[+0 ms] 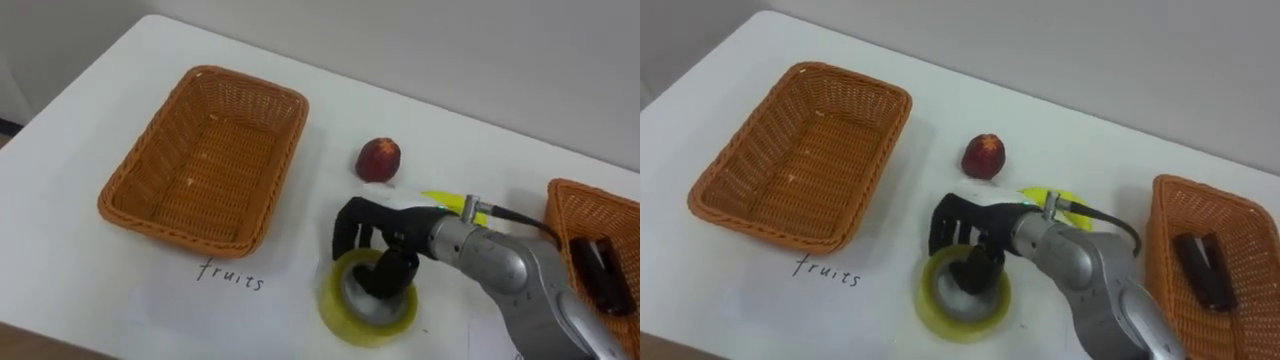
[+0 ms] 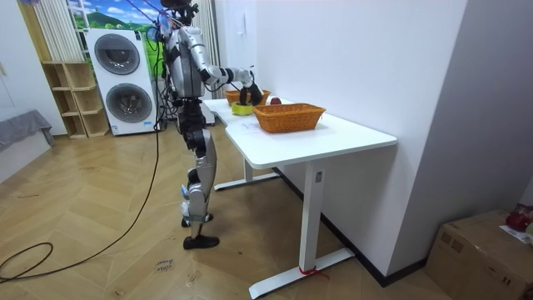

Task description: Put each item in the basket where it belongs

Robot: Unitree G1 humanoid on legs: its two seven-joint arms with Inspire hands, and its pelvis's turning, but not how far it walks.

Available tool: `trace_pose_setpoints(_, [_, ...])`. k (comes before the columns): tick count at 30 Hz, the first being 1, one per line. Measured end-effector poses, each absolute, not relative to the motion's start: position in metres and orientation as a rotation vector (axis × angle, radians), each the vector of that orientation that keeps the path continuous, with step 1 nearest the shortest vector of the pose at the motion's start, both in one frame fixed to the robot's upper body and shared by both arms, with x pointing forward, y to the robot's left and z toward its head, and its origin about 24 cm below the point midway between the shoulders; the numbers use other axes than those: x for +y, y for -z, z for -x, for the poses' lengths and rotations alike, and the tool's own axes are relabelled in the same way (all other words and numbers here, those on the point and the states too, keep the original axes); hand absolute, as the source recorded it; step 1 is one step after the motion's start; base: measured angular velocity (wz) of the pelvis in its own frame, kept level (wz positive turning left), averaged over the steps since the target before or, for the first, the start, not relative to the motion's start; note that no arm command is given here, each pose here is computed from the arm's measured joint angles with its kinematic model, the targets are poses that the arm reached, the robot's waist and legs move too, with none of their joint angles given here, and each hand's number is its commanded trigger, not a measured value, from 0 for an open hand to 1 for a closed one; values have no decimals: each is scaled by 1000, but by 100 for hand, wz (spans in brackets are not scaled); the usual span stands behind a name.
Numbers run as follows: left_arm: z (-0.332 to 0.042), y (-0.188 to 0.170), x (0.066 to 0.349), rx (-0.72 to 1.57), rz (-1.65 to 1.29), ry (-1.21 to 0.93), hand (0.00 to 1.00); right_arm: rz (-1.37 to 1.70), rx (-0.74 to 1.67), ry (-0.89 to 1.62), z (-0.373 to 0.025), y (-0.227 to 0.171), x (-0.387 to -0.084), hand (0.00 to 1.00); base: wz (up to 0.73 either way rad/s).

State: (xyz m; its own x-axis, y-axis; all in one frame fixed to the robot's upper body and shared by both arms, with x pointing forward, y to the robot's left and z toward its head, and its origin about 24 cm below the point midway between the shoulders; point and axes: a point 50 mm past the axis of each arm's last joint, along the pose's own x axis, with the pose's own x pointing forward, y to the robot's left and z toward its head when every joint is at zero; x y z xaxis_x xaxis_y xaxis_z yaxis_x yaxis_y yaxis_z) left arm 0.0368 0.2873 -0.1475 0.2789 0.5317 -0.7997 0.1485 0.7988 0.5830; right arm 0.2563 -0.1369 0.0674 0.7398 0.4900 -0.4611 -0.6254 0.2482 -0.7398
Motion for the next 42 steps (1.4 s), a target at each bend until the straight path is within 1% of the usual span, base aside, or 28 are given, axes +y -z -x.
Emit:
trace_pose_setpoints(4, [-33,148,285,1281,-641,-308,0,1052,81,-620,-263,-84,-153,100,-9])
trace_pose_setpoints(9, [-32,150,279,1282,-618,-326,0,1055,-17,-500,-259,-104,-162,100,-6])
trace_pose_setpoints(19, [-23,152,272,1290,-577,-346,0,1009,-107,-259,-263,-125,-192,100,-7])
trace_pose_setpoints(26, [-14,152,273,1310,-586,-341,0,996,-123,-188,-263,-130,-201,100,-1])
trace_pose_setpoints(32, [-5,152,273,1333,-586,-341,0,974,-139,-108,-263,-135,-215,100,0])
trace_pose_setpoints(42, [-5,152,273,1336,-567,-348,0,936,-37,1,-266,-118,-246,100,0])
